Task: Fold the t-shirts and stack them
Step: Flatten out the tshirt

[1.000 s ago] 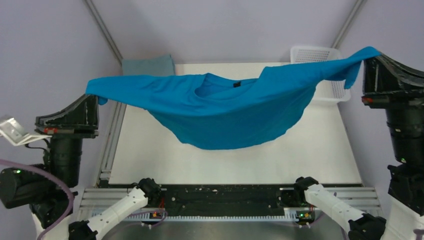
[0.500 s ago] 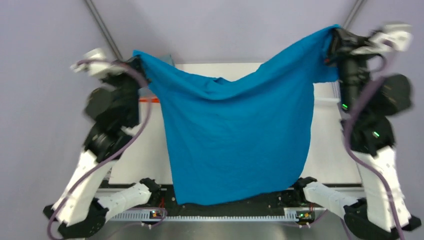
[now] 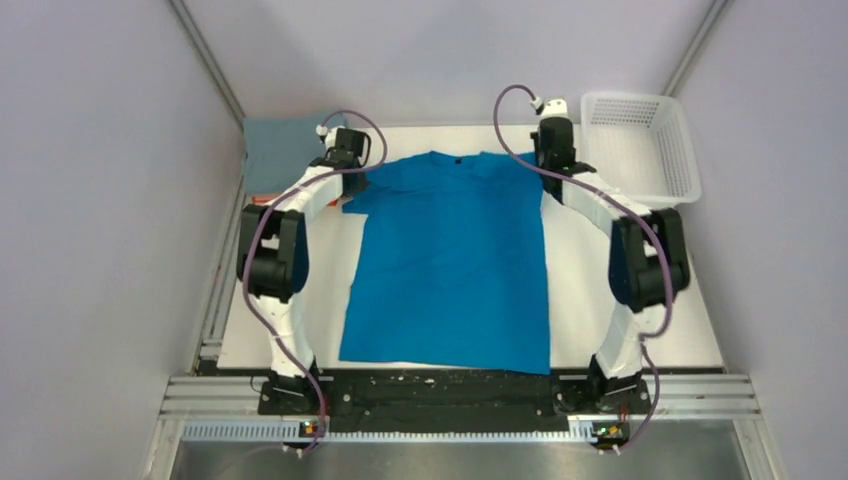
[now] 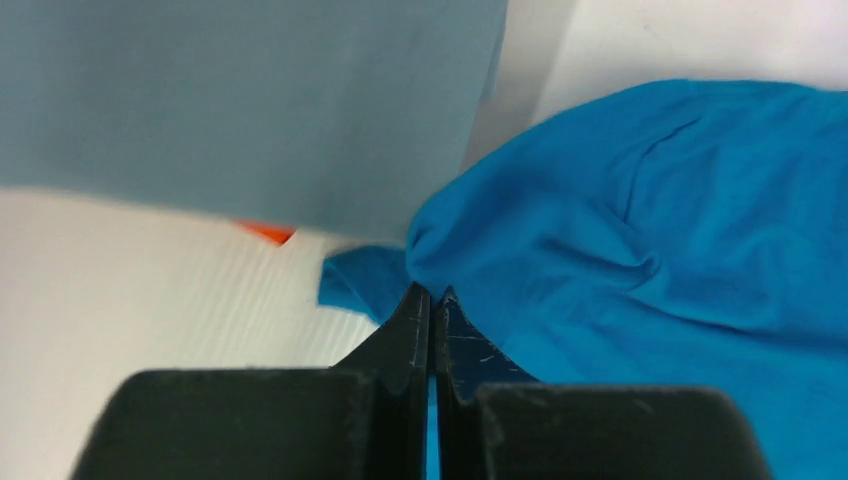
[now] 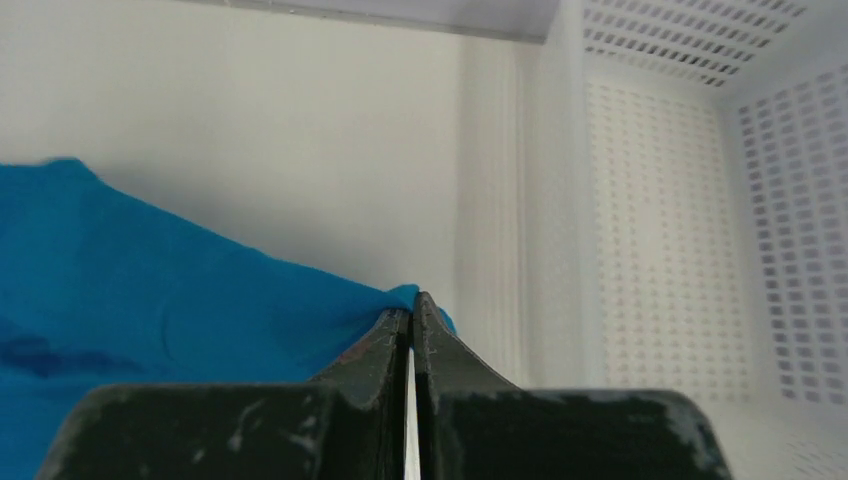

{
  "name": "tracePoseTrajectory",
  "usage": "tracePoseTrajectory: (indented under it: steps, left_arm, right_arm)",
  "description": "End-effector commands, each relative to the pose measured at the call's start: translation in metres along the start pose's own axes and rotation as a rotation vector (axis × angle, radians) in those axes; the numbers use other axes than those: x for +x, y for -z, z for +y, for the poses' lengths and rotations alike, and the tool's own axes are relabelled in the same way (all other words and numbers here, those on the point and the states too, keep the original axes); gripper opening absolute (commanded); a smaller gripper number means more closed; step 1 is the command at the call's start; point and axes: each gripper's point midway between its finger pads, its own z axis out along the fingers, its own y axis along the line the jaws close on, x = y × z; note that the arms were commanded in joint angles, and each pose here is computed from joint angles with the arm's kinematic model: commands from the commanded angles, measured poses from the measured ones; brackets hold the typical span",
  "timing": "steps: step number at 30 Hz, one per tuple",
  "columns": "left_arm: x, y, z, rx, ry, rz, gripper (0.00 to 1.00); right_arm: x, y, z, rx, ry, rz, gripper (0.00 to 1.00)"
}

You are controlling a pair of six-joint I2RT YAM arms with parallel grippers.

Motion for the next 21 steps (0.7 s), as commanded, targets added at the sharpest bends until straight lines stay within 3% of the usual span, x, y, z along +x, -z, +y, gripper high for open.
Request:
tracePoseTrajectory:
  steps: [1,4,5,6,11,15,18,21]
  left_arm:
    - [-0.025,-0.019,-0.037,0.127,0.101,0.055,0.09]
    - [-0.034,-0.025,-0.045,0.142,0.079,0.064,0.54]
    - [-0.038,-0.024,-0.048,0.149,0.069,0.062,0.94]
    - [-0.044,-0.021,-0.050,0.160,0.066,0.054,0.98]
    - [-0.061,0.014,-0.058,0.221,0.077,0.031,0.99]
    - [-0.035,0.055,-0.075,0.341,0.039,0.085,0.99]
    - [-0.003,0.079,-0.091,0.437,-0.007,0.126,0.99]
    - [0.024,0.091,-0.095,0.467,-0.047,0.150,0.99]
  right_arm:
    - [-0.016,-0.063,0.009,0.059,-0.071,-0.006,0.02]
    - [-0.008,-0.088,0.015,0.079,-0.047,0.044,0.24]
    - [-0.010,-0.092,0.017,0.077,-0.046,0.048,0.33]
    - [-0.013,-0.094,0.018,0.075,-0.048,0.046,0.38]
    - [-0.030,-0.078,0.002,0.128,-0.079,0.038,0.63]
    - [-0.042,-0.039,-0.010,0.126,-0.164,0.053,0.80]
    - [-0.041,0.000,-0.006,0.039,-0.250,0.088,0.85]
    - [-0.027,0.045,0.024,-0.168,-0.356,0.115,0.92]
